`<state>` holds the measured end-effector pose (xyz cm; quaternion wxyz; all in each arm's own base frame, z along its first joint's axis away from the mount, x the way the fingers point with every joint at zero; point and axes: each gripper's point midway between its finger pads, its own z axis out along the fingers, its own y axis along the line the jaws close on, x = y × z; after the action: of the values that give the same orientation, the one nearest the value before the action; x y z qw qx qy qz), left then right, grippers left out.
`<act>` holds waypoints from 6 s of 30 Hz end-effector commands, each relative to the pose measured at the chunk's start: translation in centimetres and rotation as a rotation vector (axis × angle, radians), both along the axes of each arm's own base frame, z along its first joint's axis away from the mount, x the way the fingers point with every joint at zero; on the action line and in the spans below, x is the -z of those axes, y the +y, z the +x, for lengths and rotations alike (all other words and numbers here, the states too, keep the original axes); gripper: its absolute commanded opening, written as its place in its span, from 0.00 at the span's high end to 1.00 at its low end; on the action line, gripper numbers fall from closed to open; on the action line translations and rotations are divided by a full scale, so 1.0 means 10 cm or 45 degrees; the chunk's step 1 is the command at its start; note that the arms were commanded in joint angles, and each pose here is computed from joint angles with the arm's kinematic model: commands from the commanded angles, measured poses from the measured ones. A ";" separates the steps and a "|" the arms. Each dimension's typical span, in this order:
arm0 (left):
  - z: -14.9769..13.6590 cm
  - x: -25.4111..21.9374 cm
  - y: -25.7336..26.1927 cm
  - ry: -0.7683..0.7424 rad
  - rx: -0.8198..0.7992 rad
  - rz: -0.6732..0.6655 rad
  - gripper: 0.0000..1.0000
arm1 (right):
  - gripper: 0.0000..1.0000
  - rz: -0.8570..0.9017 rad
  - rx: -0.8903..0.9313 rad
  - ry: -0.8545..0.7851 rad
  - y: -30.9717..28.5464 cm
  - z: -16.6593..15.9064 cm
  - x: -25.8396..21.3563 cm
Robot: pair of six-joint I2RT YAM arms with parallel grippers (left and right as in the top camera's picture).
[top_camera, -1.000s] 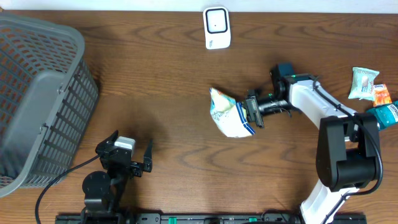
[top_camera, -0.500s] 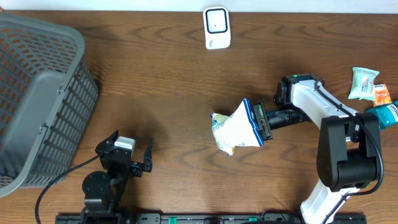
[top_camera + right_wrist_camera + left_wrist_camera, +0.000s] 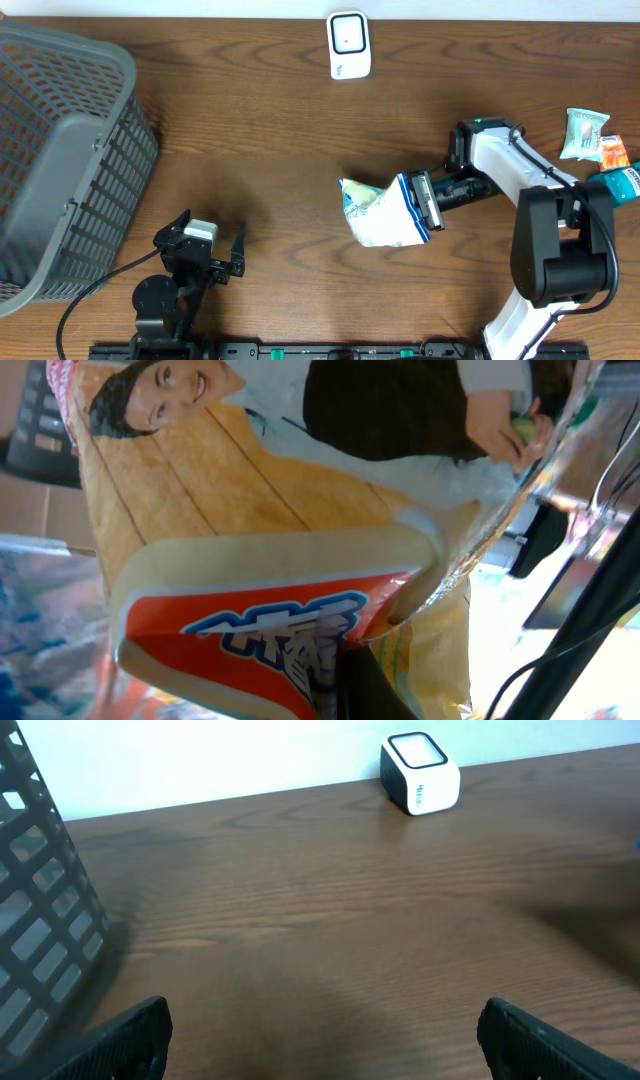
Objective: Scan the item barcode
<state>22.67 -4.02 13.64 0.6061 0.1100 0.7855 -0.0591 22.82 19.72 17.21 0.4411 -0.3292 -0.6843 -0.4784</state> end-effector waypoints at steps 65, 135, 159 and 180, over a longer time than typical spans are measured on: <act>-0.02 0.11 -0.01 0.036 0.015 0.016 0.02 | 0.99 -1.523 1.333 -2.118 0.21 4.57 0.00; -0.02 0.11 -0.01 0.036 0.015 0.016 0.02 | 0.99 -2.001 -0.390 -1.000 -4.67 2.27 1.40; -0.02 0.11 -0.01 0.036 0.015 0.016 0.02 | 0.01 -1.865 0.403 -2.101 -2.81 1.38 -2.82; -0.02 0.11 -0.01 0.036 0.015 0.016 0.02 | 0.01 -2.153 0.308 -2.113 -2.37 -0.67 -3.09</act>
<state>22.67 -4.02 13.65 0.6063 0.1100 0.7854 -0.0591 17.31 -2.53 48.20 -0.5405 -0.1633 -0.8244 -0.0391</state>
